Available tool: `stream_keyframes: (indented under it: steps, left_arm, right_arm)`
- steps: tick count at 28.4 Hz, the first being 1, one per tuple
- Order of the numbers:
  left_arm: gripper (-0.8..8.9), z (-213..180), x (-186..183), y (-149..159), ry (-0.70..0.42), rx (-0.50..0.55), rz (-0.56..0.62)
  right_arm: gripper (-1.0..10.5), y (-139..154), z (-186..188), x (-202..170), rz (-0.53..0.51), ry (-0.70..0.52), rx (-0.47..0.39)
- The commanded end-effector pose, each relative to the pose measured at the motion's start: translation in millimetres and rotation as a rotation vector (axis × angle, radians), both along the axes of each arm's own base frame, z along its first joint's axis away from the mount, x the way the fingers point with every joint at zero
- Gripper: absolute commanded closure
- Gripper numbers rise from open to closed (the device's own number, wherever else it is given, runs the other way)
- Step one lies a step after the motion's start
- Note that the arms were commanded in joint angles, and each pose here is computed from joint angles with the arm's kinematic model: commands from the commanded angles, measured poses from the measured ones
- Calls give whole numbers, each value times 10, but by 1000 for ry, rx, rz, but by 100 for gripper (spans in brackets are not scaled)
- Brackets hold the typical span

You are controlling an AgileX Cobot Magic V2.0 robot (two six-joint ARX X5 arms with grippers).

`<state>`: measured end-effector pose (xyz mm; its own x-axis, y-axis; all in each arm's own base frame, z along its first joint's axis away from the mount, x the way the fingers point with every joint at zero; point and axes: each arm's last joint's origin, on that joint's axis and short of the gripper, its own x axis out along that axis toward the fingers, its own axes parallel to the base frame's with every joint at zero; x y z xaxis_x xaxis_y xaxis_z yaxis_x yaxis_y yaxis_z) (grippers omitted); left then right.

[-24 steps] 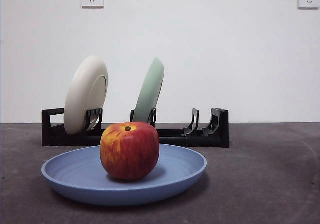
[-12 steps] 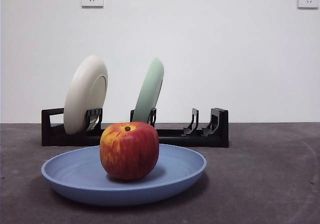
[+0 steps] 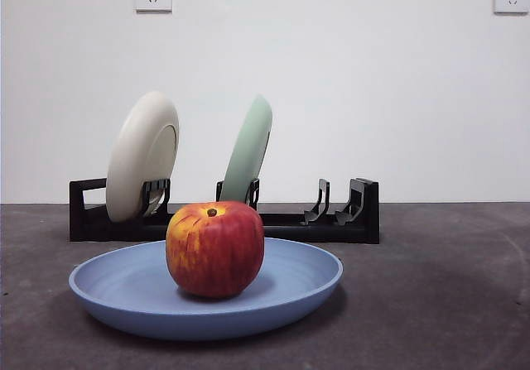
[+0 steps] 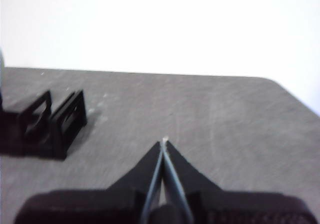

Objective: Take the blue plate from the plate rack,put the plate on the table,take the apple from the table,put the apple in the plate

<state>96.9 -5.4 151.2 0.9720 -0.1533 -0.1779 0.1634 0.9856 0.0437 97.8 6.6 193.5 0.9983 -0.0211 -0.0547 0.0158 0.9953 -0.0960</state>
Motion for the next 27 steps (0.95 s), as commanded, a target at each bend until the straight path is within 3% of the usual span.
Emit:
stream_keyframes:
  steps: [1,13,27]
  left_arm:
    - [817,-29,5,1,4,1,3]
    - [817,-31,6,1,6,1,3]
    - [817,-40,11,0,18,1,3]
  right_arm:
    - [945,-4,-202,19,18,-15,33]
    - [945,-39,-439,-22,-11,126,29]
    - [945,-39,-434,-21,-8,122,14]
